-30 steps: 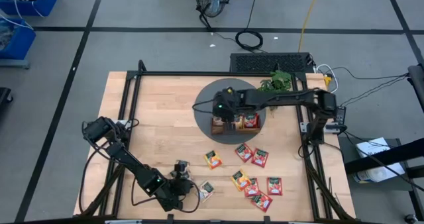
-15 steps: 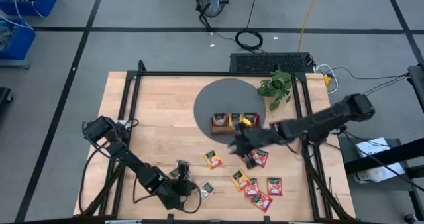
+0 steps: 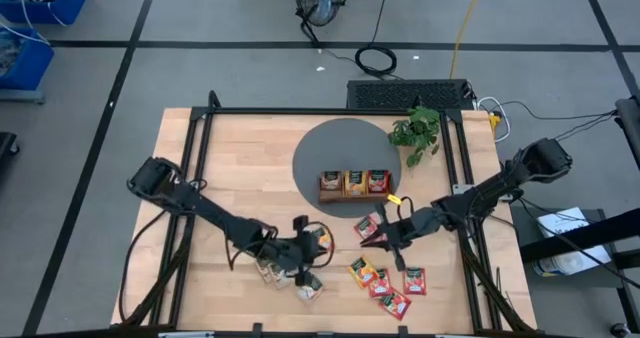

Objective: Pick & Place Tea
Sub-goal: Put the red tea bag into the right section of the wooden organizer

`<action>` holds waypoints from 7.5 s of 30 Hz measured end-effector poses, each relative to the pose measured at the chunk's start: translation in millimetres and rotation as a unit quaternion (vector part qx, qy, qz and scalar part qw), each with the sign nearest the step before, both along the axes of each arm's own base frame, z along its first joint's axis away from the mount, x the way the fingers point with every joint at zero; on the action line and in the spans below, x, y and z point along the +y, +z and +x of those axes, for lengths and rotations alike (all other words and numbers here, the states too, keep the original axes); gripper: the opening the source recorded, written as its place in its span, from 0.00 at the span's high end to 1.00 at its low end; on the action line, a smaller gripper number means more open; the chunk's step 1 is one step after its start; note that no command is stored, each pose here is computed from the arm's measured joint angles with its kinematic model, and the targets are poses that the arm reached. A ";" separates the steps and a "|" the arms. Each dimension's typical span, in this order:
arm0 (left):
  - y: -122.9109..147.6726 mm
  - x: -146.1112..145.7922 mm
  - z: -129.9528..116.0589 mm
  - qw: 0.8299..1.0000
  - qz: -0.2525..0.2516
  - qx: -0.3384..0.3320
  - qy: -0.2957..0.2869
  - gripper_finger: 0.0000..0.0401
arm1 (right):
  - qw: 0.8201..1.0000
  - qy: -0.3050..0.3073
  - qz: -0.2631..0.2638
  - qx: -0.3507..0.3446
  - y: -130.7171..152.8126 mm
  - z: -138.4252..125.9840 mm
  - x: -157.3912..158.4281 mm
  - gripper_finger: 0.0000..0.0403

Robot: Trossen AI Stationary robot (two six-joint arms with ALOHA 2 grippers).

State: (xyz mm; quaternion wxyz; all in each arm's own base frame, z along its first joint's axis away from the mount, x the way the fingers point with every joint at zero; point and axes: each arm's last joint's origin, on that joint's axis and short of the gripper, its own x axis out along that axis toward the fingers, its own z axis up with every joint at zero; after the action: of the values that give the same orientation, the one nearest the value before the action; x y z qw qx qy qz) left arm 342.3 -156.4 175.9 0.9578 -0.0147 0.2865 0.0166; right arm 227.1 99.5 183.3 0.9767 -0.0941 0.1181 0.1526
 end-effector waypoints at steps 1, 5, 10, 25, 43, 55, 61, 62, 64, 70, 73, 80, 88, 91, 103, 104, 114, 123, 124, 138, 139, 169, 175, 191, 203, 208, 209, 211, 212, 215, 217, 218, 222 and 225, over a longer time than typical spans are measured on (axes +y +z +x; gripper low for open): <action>-0.2 1.4 0.5 1.000 -0.003 0.000 0.004 0.92 | 1.000 -0.001 -0.003 0.001 -0.4 0.1 -0.6 0.97; -10.4 -2.4 1.4 1.000 0.003 -0.008 -0.009 0.92 | 1.000 -0.002 -0.017 0.012 -3.1 0.1 -2.7 0.99; -16.6 -15.0 1.5 0.998 -0.001 -0.019 -0.054 0.92 | 1.000 -0.006 -0.007 0.019 -4.0 -0.1 -2.8 0.99; -31.7 -21.0 2.1 0.993 0.045 -0.010 -0.108 0.92 | 0.997 -0.062 0.014 0.040 -7.4 -1.9 -2.7 0.99; -30.2 -19.2 4.6 0.993 0.021 -0.015 -0.113 0.92 | 0.995 -0.058 0.018 0.074 -13.2 -5.9 0.8 0.99; -30.2 -19.2 4.5 0.994 0.010 -0.014 -0.107 0.92 | 0.962 -0.155 0.037 0.222 -39.1 -21.3 -7.2 1.00; -29.8 -19.2 4.8 0.994 0.010 -0.017 -0.106 0.92 | 0.962 -0.152 0.042 0.225 -39.3 -22.7 -4.6 1.00; -29.4 -19.4 5.1 0.994 0.010 -0.019 -0.106 0.92 | 0.961 -0.153 0.044 0.227 -39.5 -22.8 -4.8 1.00; -28.5 -19.6 5.5 0.994 0.009 -0.024 -0.106 0.92 | 0.960 -0.141 0.049 0.237 -40.5 -23.4 -4.0 1.00; -24.4 -16.4 9.3 0.996 0.002 -0.049 -0.075 0.92 | 0.954 -0.148 0.030 0.260 -56.5 -20.1 -1.2 1.00; -23.6 -10.8 12.2 0.997 -0.016 -0.055 -0.045 0.92 | 0.949 -0.179 0.004 0.259 -67.6 -17.3 -1.9 1.00; -24.4 -6.6 13.7 0.998 -0.028 -0.050 -0.032 0.92 | 0.946 -0.178 0.019 0.272 -74.7 -10.7 -7.8 1.00; -28.1 1.9 15.0 0.997 -0.065 -0.030 0.008 0.92 | 0.943 -0.180 0.051 0.276 -74.2 -10.3 -6.2 1.00; -30.2 4.2 14.5 0.997 -0.074 -0.018 0.021 0.92 | 0.945 -0.176 0.062 0.268 -72.7 -9.6 -3.5 1.00; -33.5 7.9 13.1 0.998 -0.056 -0.003 0.042 0.92 | 0.947 -0.160 0.063 0.270 -79.2 -6.8 -0.3 1.00; -33.6 8.1 13.1 0.998 -0.054 -0.004 0.044 0.92 | 0.949 -0.157 0.063 0.266 -81.3 -4.9 0.5 1.00; -35.2 9.0 11.9 0.997 -0.049 0.004 0.051 0.92 | 0.963 -0.090 0.092 0.238 -88.8 9.2 3.5 1.00; -62.9 13.0 27.2 0.996 -0.086 -0.007 0.024 0.92 | 0.971 -0.090 0.081 0.208 -85.0 11.5 3.6 1.00; -64.1 10.9 31.3 0.995 -0.092 -0.022 0.010 0.92 | 0.974 -0.086 0.082 0.195 -81.8 12.7 4.2 1.00; -59.0 2.4 49.5 0.998 -0.034 -0.046 0.000 0.79 | 0.968 -0.143 0.043 0.202 -74.1 -3.8 15.5 1.00; -59.0 2.5 49.6 0.999 -0.032 -0.043 0.006 0.76 | 0.965 -0.156 0.042 0.204 -75.7 -5.1 16.0 1.00; -65.3 25.9 54.3 0.988 -0.123 -0.007 0.091 0.36 | 0.949 -0.186 0.030 0.251 -100.6 -8.0 18.1 1.00; -64.9 36.8 57.7 0.978 -0.164 -0.009 0.125 0.30 | 0.948 -0.175 0.030 0.264 -102.3 -9.4 18.2 1.00; -66.1 60.5 63.9 0.960 -0.235 0.008 0.150 0.22 | 0.940 -0.179 0.050 0.285 -116.7 -29.9 7.0 1.00; -65.8 62.8 64.8 0.960 -0.236 0.005 0.152 0.30 | 0.957 -0.149 0.051 0.243 -109.4 -22.4 11.7 1.00; -66.2 62.3 64.8 0.961 -0.233 0.005 0.150 0.30 | 0.959 -0.145 0.048 0.237 -107.1 -19.1 13.3 1.00; -66.1 62.0 64.9 0.961 -0.234 0.004 0.149 0.30 | 0.960 -0.144 0.047 0.236 -106.4 -18.2 13.8 1.00; -65.9 61.9 65.1 0.961 -0.234 0.002 0.148 0.29 | 0.961 -0.143 0.045 0.232 -105.2 -16.6 14.7 1.00; -65.7 61.9 65.2 0.961 -0.234 0.001 0.148 0.29 | 0.962 -0.142 0.043 0.231 -104.8 -16.1 15.0 1.00; -65.7 61.9 65.4 0.962 -0.230 -0.002 0.148 0.29 | 0.964 -0.138 0.039 0.226 -103.9 -15.1 15.6 1.00; -65.7 61.9 65.5 0.963 -0.226 -0.003 0.146 0.30 | 0.964 -0.137 0.041 0.223 -103.5 -14.8 15.8 1.00; -65.7 61.9 65.5 0.963 -0.225 -0.003 0.145 0.30 | 0.965 -0.136 0.042 0.222 -103.3 -14.6 15.9 1.00; -65.8 61.2 65.4 0.964 -0.225 -0.002 0.144 0.32 | 0.966 -0.135 0.046 0.216 -102.3 -13.8 16.4 1.00; -65.8 60.9 65.3 0.964 -0.225 -0.001 0.140 0.31 | 0.966 -0.134 0.046 0.214 -102.0 -13.5 16.3 1.00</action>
State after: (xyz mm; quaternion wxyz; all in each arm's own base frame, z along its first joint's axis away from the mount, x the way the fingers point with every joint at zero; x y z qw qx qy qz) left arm 407.6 -95.6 110.1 0.9182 -0.2697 0.2773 0.0854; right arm 213.6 115.8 81.3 0.9434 0.0020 0.3289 0.0419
